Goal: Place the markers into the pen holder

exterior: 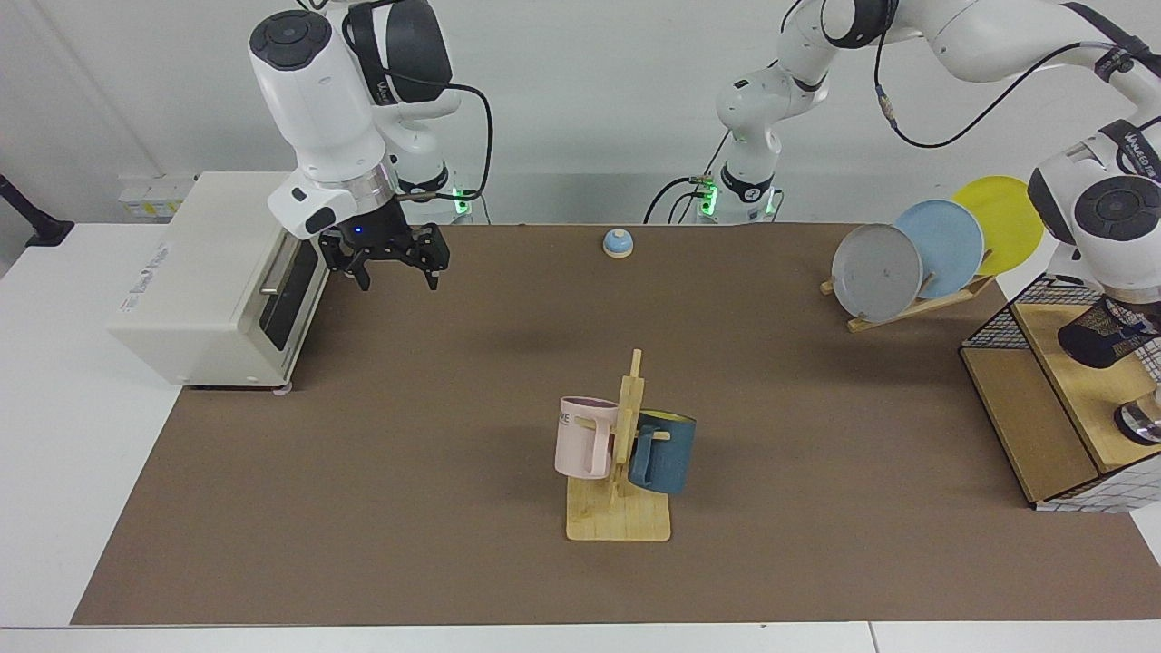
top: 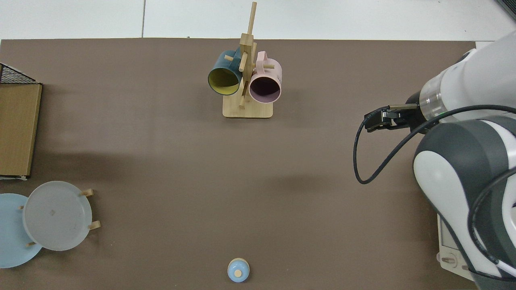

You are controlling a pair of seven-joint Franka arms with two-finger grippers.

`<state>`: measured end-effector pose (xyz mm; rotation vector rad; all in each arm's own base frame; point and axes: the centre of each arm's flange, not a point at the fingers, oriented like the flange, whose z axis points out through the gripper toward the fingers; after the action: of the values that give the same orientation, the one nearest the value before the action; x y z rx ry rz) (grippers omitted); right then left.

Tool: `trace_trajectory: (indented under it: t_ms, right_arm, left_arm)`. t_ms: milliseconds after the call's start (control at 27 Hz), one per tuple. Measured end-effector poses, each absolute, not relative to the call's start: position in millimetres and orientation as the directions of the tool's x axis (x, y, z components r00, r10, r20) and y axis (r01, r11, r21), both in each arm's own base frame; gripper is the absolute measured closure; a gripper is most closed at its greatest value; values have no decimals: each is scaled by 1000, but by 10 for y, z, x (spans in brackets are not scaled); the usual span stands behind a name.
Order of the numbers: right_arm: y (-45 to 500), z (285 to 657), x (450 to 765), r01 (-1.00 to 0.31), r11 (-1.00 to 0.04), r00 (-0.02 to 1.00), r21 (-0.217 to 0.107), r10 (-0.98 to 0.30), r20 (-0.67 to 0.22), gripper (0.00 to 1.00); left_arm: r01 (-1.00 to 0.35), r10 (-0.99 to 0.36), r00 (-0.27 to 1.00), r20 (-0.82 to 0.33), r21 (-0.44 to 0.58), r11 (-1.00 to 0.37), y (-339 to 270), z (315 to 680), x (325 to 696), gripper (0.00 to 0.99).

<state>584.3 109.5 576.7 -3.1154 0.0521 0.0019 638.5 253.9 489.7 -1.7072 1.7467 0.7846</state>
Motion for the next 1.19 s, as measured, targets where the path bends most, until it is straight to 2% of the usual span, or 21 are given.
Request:
trace_trajectory:
  t_ms: [519, 556, 593, 667, 778, 852, 926, 1000, 1185]
  right_arm:
    - [1097, 5763, 5847, -33, -999, 999, -26, -33, -2, 0]
    - [1097, 5763, 5847, -33, -999, 999, -26, -33, -2, 0]
    - [1097, 5762, 5847, -33, -999, 999, -26, -33, -2, 0]
    - [1104, 5762, 5847, -32, -999, 999, -26, -32, -2, 0]
    - [1128, 5769, 5849, -28, -999, 1000, -28, -28, 4, 4]
    - [1143, 5773, 5851, -26, -999, 1000, -29, -26, 8, 4]
    - [1151, 5776, 5854, -24, -999, 1000, -30, -25, 11, 0]
    - [1155, 5776, 5855, -24, -999, 1000, -31, -24, 13, 4]
    - [1156, 5776, 5857, -24, -999, 1000, -31, -24, 14, 0]
  left_arm:
    - [-1000, -686, -14, -728, 18, 1, 2588, 4825, 6341, 815]
    - [-1000, -686, -13, -728, 17, 1, 2595, 4828, 6339, 749]
    - [-1000, -686, -12, -728, 15, 1, 2598, 4832, 6339, 727]
    - [-1000, -686, -11, -728, 13, 3, 2598, 4838, 6340, 551]
    - [-1000, -686, -11, -728, 11, 4, 2595, 4842, 6342, 379]
    - [-1000, -686, -10, -727, 9, 6, 2596, 4846, 6342, 374]
    - [-1000, -686, -9, -727, 7, 7, 2598, 4851, 6343, 445]
    - [-1000, -686, -9, -727, 5, 8, 2596, 4855, 6343, 467]
    - [-1000, -686, -10, -727, 4, 11, 2580, 4865, 6348, 405]
